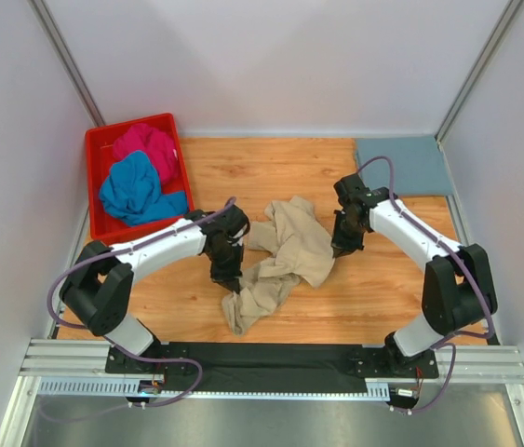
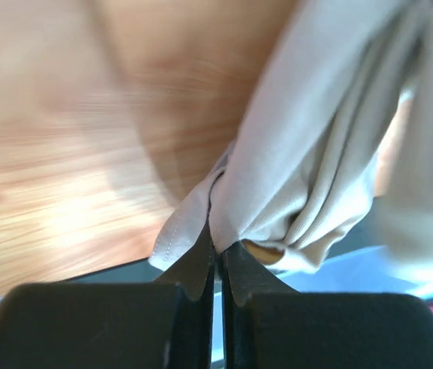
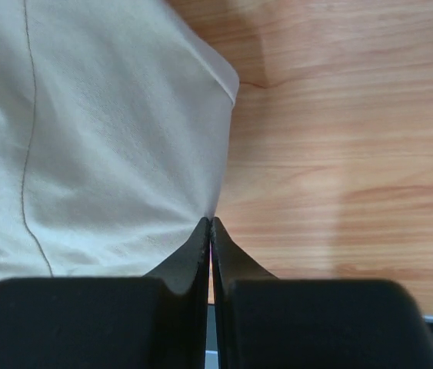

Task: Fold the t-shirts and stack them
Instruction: Flatten the tshirt out

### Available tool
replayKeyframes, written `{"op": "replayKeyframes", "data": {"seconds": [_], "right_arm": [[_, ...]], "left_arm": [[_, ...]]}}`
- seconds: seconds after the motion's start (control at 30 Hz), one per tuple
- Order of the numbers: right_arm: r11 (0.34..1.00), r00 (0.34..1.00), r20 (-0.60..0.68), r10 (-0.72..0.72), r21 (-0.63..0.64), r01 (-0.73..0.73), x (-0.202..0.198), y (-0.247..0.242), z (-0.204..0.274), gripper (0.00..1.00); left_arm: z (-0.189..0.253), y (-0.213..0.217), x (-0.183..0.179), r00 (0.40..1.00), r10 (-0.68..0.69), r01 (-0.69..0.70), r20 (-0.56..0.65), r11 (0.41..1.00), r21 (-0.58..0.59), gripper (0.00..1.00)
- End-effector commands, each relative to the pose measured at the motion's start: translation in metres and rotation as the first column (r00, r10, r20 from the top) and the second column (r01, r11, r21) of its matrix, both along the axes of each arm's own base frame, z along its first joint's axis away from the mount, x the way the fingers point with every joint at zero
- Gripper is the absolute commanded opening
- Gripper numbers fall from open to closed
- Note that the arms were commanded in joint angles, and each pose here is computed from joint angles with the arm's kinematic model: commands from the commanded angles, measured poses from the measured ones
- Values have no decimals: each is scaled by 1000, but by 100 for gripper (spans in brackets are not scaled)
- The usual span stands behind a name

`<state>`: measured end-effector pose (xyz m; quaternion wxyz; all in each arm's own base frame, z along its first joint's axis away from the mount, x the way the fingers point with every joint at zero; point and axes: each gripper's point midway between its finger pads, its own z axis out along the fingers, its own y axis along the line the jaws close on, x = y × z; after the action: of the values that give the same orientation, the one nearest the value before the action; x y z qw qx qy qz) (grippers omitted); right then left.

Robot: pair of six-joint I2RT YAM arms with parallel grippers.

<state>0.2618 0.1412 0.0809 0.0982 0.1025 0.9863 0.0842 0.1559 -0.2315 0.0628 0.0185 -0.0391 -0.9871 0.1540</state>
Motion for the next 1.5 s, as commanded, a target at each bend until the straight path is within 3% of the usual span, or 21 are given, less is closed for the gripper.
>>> {"op": "replayKeyframes", "data": {"seconds": [0.0,0.13,0.4,0.63,1.27,1.47], "right_arm": [[998,999,32,22,-58,-20,-8,-20,29,0],[998,1000,5,19,-67,-19,-26,-26,32,0],[974,998,-32,-59,-221,50,-50,-61,24,0],[966,997,-33,-63,-252,53,-58,-69,29,0],[966,993,-87,-84,-253,59,-92,-78,26,0],[961,977,-127,-169,-240,135,-109,-77,25,1]], "left_arm": [[7,44,12,999,10,-17,44,989,150,0],[2,58,14,999,2,-10,38,975,223,0],[-8,88,18,997,65,-71,30,955,286,0],[7,95,43,993,96,-112,71,955,273,0],[16,101,56,988,124,-143,88,951,275,0],[19,97,50,988,139,-151,65,957,248,0]]}}
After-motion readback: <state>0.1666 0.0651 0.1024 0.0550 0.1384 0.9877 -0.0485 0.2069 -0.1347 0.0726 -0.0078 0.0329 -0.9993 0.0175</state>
